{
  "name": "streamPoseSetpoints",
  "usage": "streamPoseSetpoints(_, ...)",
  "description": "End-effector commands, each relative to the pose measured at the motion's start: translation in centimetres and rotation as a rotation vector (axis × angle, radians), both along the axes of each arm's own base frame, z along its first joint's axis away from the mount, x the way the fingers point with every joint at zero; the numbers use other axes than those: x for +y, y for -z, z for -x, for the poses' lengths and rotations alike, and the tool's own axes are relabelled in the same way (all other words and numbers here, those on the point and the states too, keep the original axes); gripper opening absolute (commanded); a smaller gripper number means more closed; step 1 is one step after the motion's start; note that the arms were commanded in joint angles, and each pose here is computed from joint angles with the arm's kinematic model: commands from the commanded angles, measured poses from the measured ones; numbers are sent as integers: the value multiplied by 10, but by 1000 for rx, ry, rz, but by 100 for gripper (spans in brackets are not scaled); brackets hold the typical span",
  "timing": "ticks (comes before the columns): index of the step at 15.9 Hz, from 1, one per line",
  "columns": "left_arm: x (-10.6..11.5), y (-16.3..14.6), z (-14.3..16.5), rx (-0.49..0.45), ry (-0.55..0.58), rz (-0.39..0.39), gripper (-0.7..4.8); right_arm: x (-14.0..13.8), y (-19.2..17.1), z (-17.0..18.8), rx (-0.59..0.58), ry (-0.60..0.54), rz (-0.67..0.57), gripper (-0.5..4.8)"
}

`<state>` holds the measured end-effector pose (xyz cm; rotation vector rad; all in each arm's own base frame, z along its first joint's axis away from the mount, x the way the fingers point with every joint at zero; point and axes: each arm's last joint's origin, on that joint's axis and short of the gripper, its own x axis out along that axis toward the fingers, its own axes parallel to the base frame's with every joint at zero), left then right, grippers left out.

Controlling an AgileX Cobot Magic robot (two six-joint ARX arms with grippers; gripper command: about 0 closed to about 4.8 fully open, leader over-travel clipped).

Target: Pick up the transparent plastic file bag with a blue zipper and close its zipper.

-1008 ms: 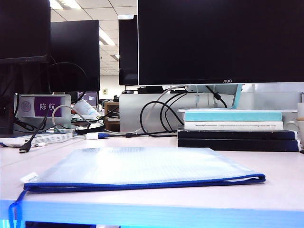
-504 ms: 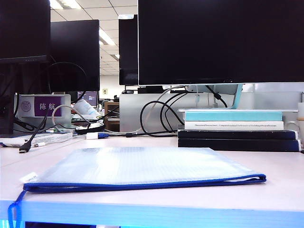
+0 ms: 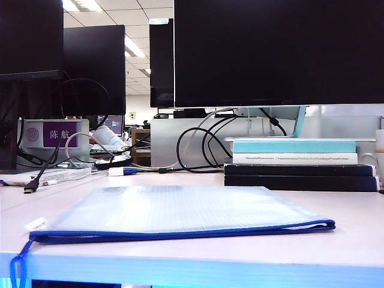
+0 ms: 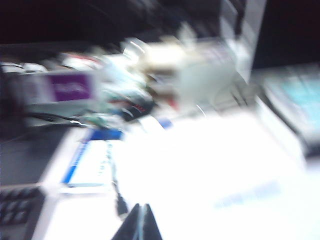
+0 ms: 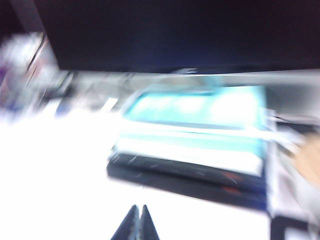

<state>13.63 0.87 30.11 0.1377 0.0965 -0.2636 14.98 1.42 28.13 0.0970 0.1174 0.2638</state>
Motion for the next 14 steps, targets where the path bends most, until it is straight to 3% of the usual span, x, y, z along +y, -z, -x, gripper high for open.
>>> streamPoseSetpoints(1, -4, -3, 0, 17, 151, -177, -6, 12, -24, -31, 132, -171, 176, -1)
streamPoseSetpoints(3, -11, 4, -1, 61, 189, -262, -6, 40, -32, -55, 228, -421, 310, -1)
streamPoseSetpoints(4, -14, 6, -1, 82, 172, -284, -6, 48, -32, -58, 239, -468, 351, -1)
streamPoseSetpoints(7, -23, 14, -1, 195, -21, -386, -6, 86, -24, -65, 255, -630, 495, 3)
streamPoseSetpoints(8, -27, 17, -1, 220, -19, -403, -6, 96, -21, -65, 254, -671, 508, 24)
streamPoseSetpoints(10, -40, 21, -2, 257, 54, -379, -5, 133, -8, -63, 270, -806, 556, 123)
streamPoseSetpoints(12, -49, 23, -2, 260, 113, -387, 6, 156, 3, -63, 285, -887, 595, 123)
streamPoseSetpoints(13, -53, 25, -3, 284, 137, -369, 122, 176, 15, -65, 318, -900, 662, 123)
streamPoseSetpoints(14, -54, 28, -1, 315, 168, -371, 279, 205, 34, -72, 365, -976, 752, 212)
